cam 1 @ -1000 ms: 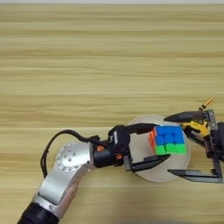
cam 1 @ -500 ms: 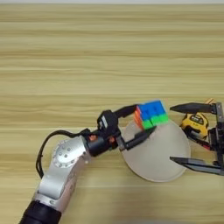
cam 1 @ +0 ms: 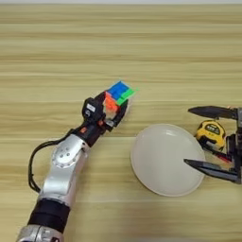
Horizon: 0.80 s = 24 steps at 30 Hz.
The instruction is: Move the objects on the table
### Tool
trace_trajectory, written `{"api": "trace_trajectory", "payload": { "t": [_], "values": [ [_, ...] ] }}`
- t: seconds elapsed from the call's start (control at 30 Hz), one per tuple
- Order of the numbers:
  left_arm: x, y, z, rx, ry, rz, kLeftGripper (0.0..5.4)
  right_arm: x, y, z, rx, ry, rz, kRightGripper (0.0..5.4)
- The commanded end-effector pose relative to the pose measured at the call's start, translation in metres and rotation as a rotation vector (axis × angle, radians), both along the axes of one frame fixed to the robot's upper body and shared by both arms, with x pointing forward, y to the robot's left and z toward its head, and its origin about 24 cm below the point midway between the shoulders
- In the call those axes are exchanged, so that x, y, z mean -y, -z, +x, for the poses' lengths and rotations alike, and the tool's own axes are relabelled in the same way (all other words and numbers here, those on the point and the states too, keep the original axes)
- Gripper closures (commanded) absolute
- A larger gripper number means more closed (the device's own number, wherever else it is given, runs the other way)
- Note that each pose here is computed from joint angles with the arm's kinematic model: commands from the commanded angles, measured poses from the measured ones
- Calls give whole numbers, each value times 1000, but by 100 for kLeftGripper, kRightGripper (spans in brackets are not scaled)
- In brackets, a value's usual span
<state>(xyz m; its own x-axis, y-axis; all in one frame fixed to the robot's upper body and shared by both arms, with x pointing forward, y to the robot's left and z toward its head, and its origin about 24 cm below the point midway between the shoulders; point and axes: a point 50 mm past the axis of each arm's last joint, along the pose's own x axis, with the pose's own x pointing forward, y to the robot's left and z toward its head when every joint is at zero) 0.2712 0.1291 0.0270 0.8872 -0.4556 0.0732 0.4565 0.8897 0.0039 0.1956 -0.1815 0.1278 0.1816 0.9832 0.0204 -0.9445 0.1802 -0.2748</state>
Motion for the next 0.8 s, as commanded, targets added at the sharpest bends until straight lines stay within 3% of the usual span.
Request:
{"api": "trace_trajectory", "payload": {
  "t": [0.03,0.4,0.8],
  "values": [
    [5,14,6,-65,-53,48,215,1,-2,1,18,20,24,0],
    [18,36,2,-169,-68,59,215,-2,-6,3,33,30,41,0],
    [18,46,-1,-213,-81,81,215,-1,-6,4,37,35,46,0]
  ]
}}
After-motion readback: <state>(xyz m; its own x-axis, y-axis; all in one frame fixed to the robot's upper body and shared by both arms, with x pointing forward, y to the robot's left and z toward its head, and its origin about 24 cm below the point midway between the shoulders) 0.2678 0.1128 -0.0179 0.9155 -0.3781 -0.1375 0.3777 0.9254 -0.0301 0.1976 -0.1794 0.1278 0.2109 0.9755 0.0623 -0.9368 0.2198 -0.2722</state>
